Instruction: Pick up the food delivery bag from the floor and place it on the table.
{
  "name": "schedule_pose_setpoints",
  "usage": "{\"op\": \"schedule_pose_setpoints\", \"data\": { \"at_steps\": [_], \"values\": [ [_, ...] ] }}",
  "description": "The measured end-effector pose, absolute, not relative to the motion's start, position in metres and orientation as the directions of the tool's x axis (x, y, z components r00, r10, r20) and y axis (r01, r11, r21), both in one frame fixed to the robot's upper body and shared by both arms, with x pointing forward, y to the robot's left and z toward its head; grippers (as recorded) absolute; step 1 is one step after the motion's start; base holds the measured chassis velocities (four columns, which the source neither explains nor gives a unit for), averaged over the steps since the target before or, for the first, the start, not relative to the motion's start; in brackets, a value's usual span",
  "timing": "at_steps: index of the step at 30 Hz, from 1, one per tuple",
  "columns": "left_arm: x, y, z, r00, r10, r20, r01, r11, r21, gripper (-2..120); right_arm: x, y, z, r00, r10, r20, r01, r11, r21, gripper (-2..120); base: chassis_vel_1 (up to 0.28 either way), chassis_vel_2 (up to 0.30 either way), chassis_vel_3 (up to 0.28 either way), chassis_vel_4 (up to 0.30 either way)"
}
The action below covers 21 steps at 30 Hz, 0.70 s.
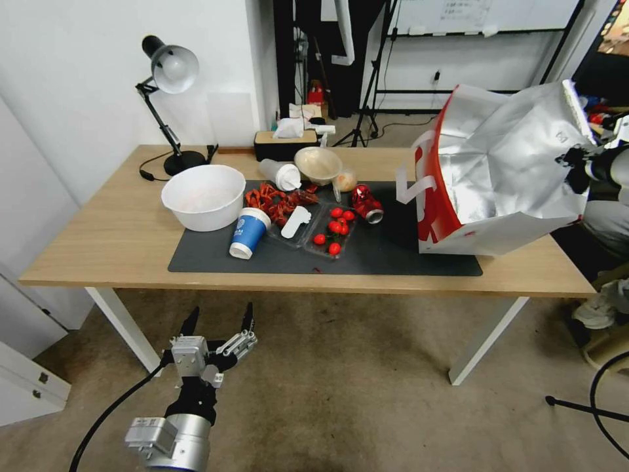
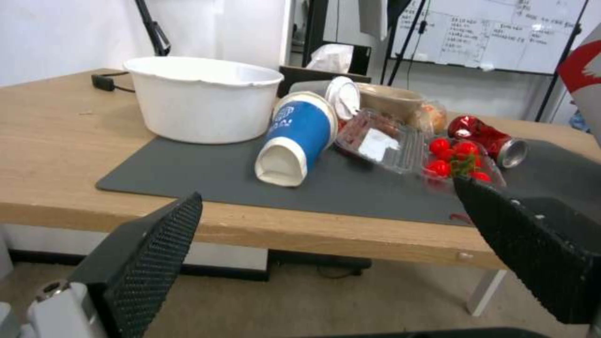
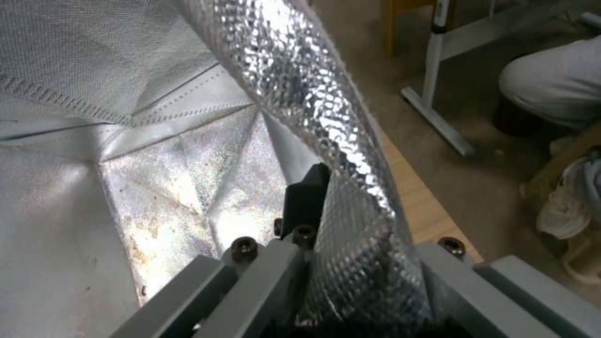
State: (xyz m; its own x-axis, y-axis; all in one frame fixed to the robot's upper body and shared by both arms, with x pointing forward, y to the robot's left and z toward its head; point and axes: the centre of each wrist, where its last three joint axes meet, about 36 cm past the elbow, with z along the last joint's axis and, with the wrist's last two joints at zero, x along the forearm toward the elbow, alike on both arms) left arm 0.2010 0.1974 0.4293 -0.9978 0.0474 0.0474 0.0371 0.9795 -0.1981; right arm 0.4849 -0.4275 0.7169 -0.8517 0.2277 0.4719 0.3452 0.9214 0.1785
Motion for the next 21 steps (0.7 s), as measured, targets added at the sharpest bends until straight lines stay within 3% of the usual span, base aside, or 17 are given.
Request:
{"op": "schedule_pose_setpoints", "data": {
  "at_steps": [14, 17, 19, 21],
  "values": [
    [0.1995, 0.1960, 0.4302, -0.997, 0.055, 0.052, 0.044, 0.978, -0.204, 100, 0.4881, -0.4280, 0.7168, -0.852, 0.207, 0.480, 0.329, 0.926, 0.186, 0, 0.000, 0.000, 0.000, 0.000],
    [0.1994, 0.1961, 0.4304, -0.997, 0.055, 0.052, 0.043, 0.978, -0.204, 100, 0.4887, -0.4270, 0.7168, -0.854, 0.199, 0.480, 0.321, 0.928, 0.186, 14, 0.000, 0.000, 0.000, 0.000],
    [0.1994, 0.1960, 0.4305, -0.997, 0.055, 0.052, 0.043, 0.978, -0.204, 100, 0.4888, -0.4268, 0.7168, -0.855, 0.198, 0.480, 0.320, 0.929, 0.186, 15, 0.000, 0.000, 0.000, 0.000],
    [0.1994, 0.1960, 0.4305, -0.997, 0.054, 0.052, 0.043, 0.978, -0.205, 100, 0.4891, -0.4262, 0.7170, -0.855, 0.196, 0.479, 0.317, 0.930, 0.186, 28, 0.000, 0.000, 0.000, 0.000]
  ]
}}
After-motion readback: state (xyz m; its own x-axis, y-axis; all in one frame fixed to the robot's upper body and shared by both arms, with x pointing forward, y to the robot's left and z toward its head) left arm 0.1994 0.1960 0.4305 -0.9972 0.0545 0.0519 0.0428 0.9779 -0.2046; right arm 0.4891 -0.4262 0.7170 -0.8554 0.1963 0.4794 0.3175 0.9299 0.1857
